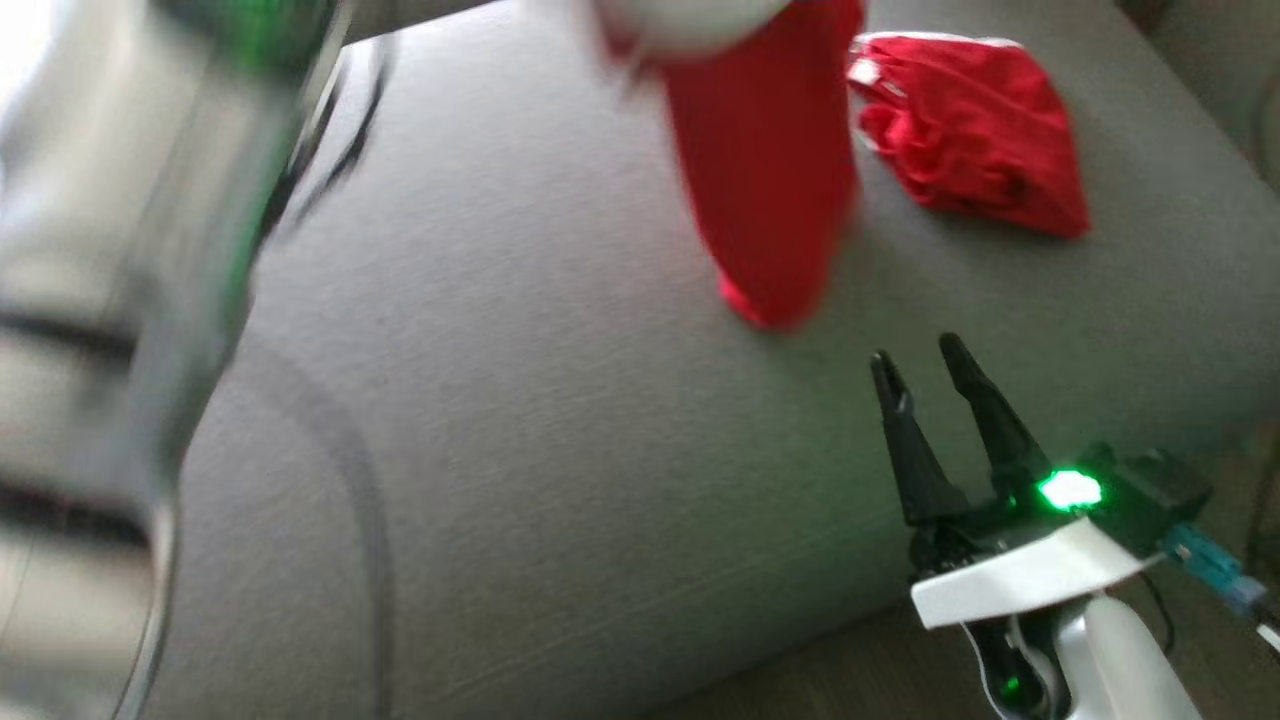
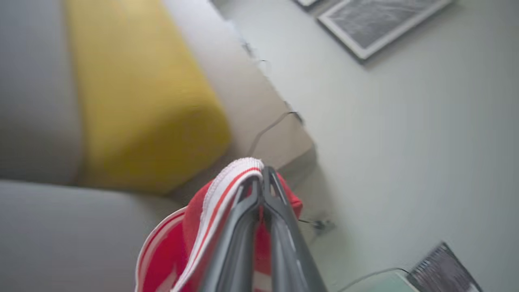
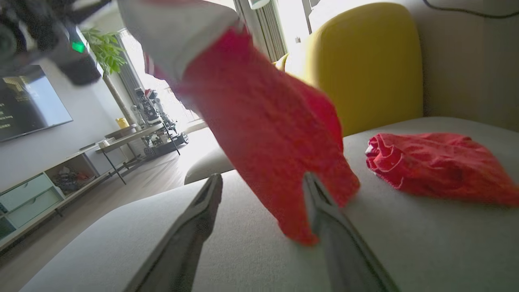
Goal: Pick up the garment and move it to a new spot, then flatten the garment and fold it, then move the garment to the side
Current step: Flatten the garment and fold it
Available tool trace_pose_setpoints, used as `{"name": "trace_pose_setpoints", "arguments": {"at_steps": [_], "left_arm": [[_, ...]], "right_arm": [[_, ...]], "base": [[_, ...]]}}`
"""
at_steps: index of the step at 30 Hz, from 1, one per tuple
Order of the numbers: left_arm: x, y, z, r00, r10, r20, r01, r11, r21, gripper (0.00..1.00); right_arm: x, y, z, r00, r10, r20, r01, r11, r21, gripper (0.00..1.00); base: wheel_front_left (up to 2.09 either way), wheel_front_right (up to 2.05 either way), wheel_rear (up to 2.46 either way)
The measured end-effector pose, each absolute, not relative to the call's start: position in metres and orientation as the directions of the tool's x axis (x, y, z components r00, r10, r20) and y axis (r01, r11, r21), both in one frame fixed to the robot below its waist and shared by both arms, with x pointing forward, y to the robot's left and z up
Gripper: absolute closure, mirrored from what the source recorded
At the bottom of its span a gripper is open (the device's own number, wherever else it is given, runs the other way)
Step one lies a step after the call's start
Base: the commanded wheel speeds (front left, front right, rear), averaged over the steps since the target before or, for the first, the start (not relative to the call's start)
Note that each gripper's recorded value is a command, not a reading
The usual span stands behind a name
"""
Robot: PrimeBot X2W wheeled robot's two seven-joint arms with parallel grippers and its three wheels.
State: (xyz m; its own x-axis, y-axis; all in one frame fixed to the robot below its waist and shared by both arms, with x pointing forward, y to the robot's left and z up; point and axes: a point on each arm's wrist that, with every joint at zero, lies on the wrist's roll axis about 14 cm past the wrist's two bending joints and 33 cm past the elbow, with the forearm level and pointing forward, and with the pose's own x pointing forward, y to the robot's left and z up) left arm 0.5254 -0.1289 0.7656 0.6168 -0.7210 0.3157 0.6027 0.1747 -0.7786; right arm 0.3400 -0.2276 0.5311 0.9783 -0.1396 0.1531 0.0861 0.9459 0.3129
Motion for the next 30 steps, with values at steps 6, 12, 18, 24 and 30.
{"name": "trace_pose_setpoints", "arguments": {"at_steps": [6,12,18,24,30], "left_arm": [[0.542,0.057,0.513,0.905,-0.341,-0.253,-0.038,0.528,-0.848,1.00],[0.504,0.151,0.440,0.914,-0.104,-0.391,-0.282,0.530,-0.800,1.00],[0.462,0.171,0.408,0.893,-0.066,-0.446,-0.353,0.512,-0.783,1.00],[0.455,0.220,0.430,0.934,0.049,-0.354,-0.310,0.604,-0.734,0.00],[0.468,0.223,0.479,0.989,0.065,-0.132,-0.127,0.831,-0.542,0.00]], "right_arm": [[0.355,-0.202,0.520,0.990,-0.054,0.127,0.013,0.952,0.305,0.00],[0.370,-0.183,0.515,0.993,0.010,0.116,-0.044,0.956,0.292,0.00],[0.377,-0.175,0.512,0.993,0.036,0.111,-0.066,0.958,0.279,0.00],[0.386,-0.158,0.510,0.990,0.091,0.109,-0.118,0.953,0.278,0.00],[0.393,-0.148,0.502,0.989,0.119,0.090,-0.140,0.950,0.279,0.00]], "base": [[0.00,0.00,0.00],[0.00,0.00,0.00],[0.00,0.00,0.00],[0.00,0.00,0.00],[0.00,0.00,0.00]]}}
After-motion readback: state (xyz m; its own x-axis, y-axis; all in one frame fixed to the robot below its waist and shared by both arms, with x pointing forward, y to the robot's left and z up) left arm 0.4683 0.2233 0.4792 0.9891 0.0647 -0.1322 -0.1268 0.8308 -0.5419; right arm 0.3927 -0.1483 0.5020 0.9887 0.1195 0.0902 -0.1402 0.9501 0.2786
